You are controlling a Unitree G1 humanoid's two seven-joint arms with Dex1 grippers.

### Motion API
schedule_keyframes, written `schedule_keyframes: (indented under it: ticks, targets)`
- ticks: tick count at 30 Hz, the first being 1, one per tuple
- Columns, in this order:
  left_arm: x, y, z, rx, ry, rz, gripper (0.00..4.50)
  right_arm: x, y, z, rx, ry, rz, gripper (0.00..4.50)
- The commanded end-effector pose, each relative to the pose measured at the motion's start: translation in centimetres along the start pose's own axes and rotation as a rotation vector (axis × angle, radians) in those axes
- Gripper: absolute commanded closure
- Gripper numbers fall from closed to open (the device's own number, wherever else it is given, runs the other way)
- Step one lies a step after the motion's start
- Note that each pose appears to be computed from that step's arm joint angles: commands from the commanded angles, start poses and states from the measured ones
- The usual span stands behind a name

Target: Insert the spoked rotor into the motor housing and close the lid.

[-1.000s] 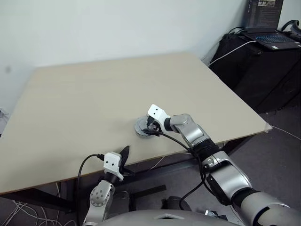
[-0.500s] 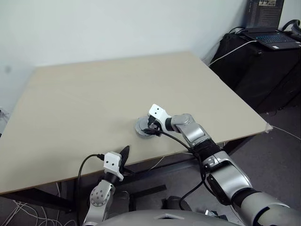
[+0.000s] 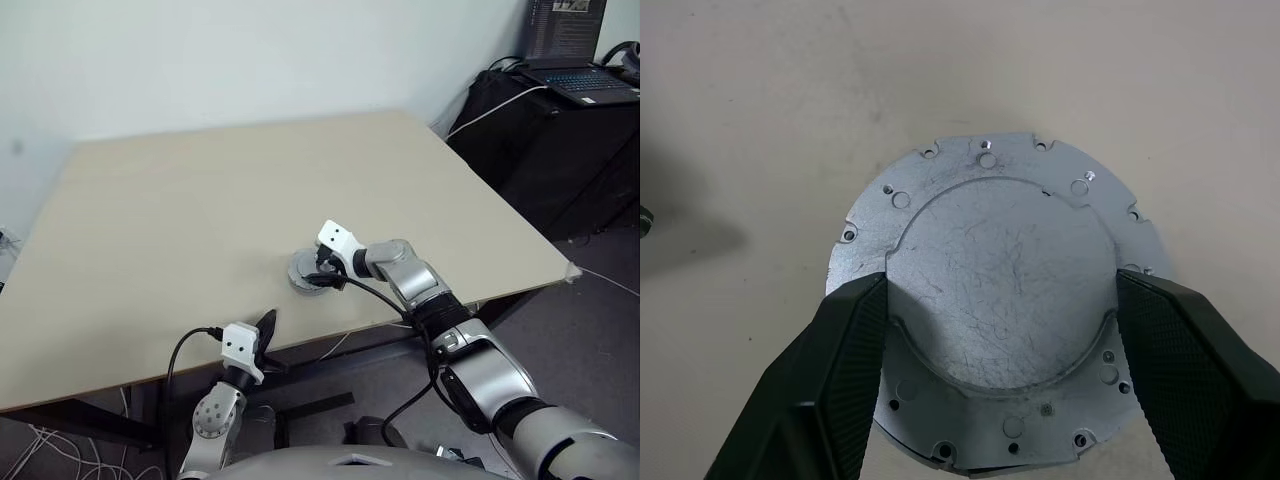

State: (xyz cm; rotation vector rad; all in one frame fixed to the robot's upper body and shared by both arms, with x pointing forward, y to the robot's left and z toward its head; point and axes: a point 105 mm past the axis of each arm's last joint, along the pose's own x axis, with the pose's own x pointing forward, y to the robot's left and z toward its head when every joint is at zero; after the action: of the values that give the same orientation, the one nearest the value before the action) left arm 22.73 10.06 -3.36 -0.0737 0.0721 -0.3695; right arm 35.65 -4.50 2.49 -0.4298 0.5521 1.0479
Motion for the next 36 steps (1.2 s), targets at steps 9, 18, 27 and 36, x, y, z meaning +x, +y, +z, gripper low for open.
schedule_keyframes:
  ticks: [9,18,27,36]
  targets:
    - [0.3,-0.1,0.4,-0.001,-0.021,-0.005,4.50,-0.2,0.4,0.8,-0.008,-0.044,0.045,1.32]
    - [0.4,-0.2,0.4,-0.001,-0.018,-0.008,4.50,-0.4,0.3,0.3,-0.043,-0.008,0.052,1.32]
    - [0.3,-0.3,0.3,-0.003,-0.016,-0.007,4.50,0.0,-0.3,-0.5,-0.022,0.049,-0.003,1.32]
    - [0.4,-0.3,0.4,0.003,-0.019,-0.008,4.50,0.0,-0.8,-0.2,0.009,0.081,-0.021,1.32]
